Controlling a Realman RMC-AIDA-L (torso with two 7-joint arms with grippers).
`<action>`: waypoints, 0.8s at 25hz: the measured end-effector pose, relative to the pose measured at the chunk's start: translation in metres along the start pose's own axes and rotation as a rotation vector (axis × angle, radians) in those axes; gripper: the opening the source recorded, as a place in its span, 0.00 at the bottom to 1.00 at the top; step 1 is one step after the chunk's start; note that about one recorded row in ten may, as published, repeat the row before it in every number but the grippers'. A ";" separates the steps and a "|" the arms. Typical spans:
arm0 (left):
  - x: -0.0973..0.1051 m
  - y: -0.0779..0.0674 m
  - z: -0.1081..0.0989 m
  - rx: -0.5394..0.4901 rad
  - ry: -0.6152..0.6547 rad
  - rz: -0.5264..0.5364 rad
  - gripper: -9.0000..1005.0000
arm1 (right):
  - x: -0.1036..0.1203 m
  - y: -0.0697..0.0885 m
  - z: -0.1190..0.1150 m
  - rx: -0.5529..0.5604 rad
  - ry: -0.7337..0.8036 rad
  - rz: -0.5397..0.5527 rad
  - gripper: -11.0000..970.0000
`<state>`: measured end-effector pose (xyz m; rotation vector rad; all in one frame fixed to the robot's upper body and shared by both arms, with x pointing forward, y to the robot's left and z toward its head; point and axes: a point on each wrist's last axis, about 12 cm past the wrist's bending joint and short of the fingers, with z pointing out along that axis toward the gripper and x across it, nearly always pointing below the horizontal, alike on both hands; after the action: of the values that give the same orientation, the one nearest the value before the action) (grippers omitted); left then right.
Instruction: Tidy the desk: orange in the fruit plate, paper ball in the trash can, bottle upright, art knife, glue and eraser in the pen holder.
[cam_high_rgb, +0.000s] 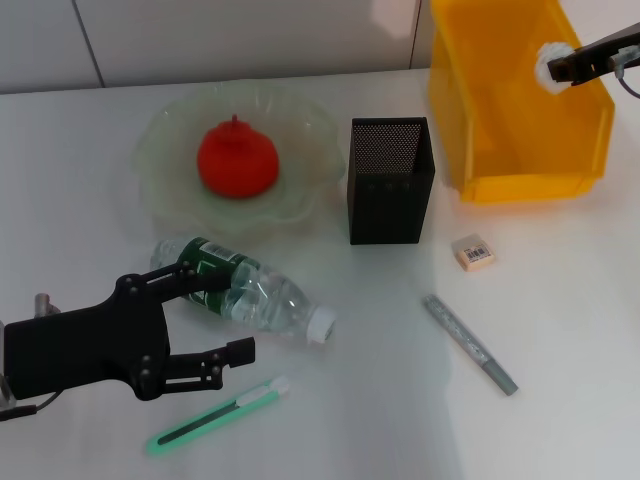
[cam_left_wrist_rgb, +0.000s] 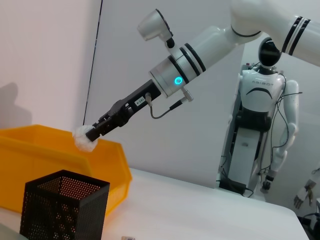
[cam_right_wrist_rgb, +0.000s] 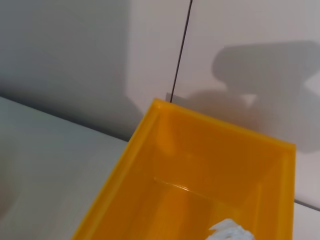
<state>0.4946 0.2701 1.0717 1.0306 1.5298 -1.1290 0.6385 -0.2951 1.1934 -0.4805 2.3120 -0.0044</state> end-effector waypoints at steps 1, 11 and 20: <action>0.000 0.000 0.000 0.000 -0.001 0.000 0.87 | 0.000 0.000 0.001 0.001 -0.002 -0.007 0.30; 0.001 -0.001 -0.001 -0.001 -0.002 -0.001 0.87 | 0.000 0.004 -0.003 -0.040 -0.042 -0.001 0.50; 0.001 -0.002 -0.004 -0.015 -0.023 0.016 0.87 | 0.005 0.013 -0.050 -0.237 -0.325 -0.003 0.80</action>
<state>0.4916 0.2731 1.0718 1.0151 1.5069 -1.1130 0.5957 -0.2917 1.2235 -0.5595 1.9997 0.3263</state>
